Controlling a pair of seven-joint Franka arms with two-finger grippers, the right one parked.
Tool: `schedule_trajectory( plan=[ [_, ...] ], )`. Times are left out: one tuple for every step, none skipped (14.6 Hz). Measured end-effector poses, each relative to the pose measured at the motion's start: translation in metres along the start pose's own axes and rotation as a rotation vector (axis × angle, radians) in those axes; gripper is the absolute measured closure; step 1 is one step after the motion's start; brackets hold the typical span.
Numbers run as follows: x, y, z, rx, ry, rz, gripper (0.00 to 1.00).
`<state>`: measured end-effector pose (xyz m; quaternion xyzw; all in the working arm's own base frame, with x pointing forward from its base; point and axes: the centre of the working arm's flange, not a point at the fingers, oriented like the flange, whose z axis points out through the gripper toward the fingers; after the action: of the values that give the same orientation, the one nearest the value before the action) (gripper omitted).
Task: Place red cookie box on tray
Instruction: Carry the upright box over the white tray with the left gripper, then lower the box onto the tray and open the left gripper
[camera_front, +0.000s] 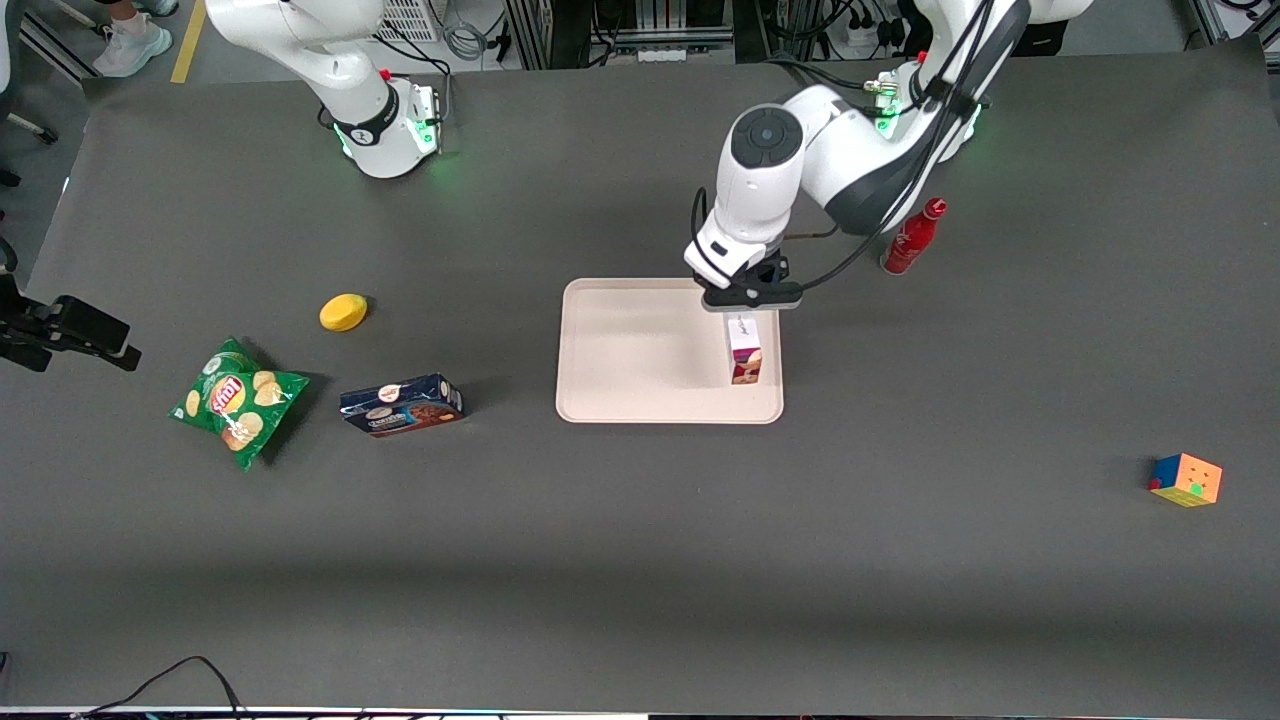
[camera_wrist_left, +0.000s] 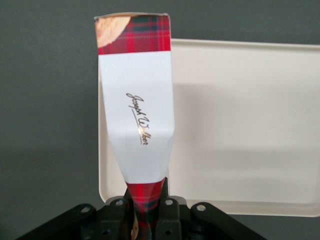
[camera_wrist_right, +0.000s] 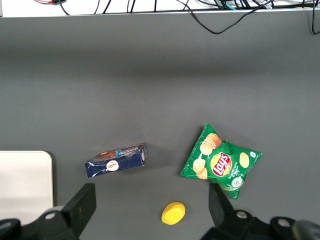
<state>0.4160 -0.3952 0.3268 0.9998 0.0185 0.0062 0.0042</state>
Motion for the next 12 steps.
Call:
schedule_trajectory(
  plan=[
    [-0.001, 0.0, 0.014, 0.004, 0.003, 0.004, 0.81],
    [-0.001, 0.001, 0.026, 0.008, 0.016, 0.008, 0.81],
    [0.0, 0.002, 0.038, 0.015, 0.031, 0.017, 0.81],
    [0.0, 0.003, 0.051, 0.022, 0.04, 0.023, 0.81],
    [0.0, 0.003, 0.063, 0.024, 0.041, 0.024, 0.81],
    [0.001, 0.003, 0.074, 0.022, 0.036, 0.022, 0.81],
    [0.002, 0.003, 0.081, 0.019, 0.028, 0.019, 0.81],
    [0.005, 0.003, 0.086, 0.017, 0.021, 0.016, 0.81],
    [0.007, 0.001, 0.09, 0.018, 0.016, 0.01, 0.81],
    [0.01, -0.001, 0.092, 0.019, 0.012, 0.004, 0.81],
    [0.013, -0.003, 0.095, 0.02, 0.008, -0.003, 0.81],
    [0.016, -0.004, 0.098, 0.019, 0.004, -0.008, 0.81]
  ],
)
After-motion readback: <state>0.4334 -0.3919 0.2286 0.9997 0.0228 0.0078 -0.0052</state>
